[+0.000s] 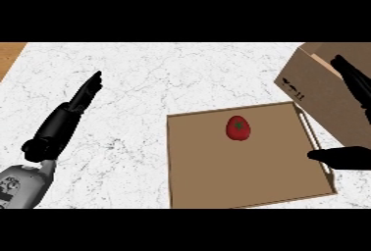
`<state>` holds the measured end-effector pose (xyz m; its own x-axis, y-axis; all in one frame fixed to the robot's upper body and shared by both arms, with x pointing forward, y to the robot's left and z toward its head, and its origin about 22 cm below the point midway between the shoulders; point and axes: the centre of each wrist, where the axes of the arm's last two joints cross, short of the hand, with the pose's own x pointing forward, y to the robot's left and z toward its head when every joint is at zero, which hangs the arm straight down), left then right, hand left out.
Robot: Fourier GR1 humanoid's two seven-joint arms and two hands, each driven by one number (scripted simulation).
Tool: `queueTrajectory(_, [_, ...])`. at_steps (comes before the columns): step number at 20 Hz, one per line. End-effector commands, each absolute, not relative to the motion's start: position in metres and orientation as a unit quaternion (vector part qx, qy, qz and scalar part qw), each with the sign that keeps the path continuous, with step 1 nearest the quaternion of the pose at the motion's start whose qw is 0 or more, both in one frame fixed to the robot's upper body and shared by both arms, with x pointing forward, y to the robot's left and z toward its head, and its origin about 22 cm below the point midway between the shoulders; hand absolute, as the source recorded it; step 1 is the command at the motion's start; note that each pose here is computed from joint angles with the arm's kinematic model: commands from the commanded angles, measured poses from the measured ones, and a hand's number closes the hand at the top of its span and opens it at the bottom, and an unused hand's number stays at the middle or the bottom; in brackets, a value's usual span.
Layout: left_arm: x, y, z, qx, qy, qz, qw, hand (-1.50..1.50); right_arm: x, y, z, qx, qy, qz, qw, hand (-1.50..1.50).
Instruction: Pick the tomato from the tray and place it in the cardboard box
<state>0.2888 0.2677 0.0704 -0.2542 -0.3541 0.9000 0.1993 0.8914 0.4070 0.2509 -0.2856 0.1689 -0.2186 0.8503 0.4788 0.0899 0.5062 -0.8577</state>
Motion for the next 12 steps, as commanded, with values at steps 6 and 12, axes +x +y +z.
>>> queueTrajectory(6, [0.284,0.259,0.058,0.03,-0.757,-0.242,0.607,0.0,0.241,-0.214,0.2,-0.361,-0.54,0.527,0.549,-1.5])
queueTrajectory(12, [0.291,0.264,0.071,0.037,-0.756,-0.238,0.609,0.0,0.251,-0.153,0.199,-0.383,-0.473,0.558,0.565,-1.5])
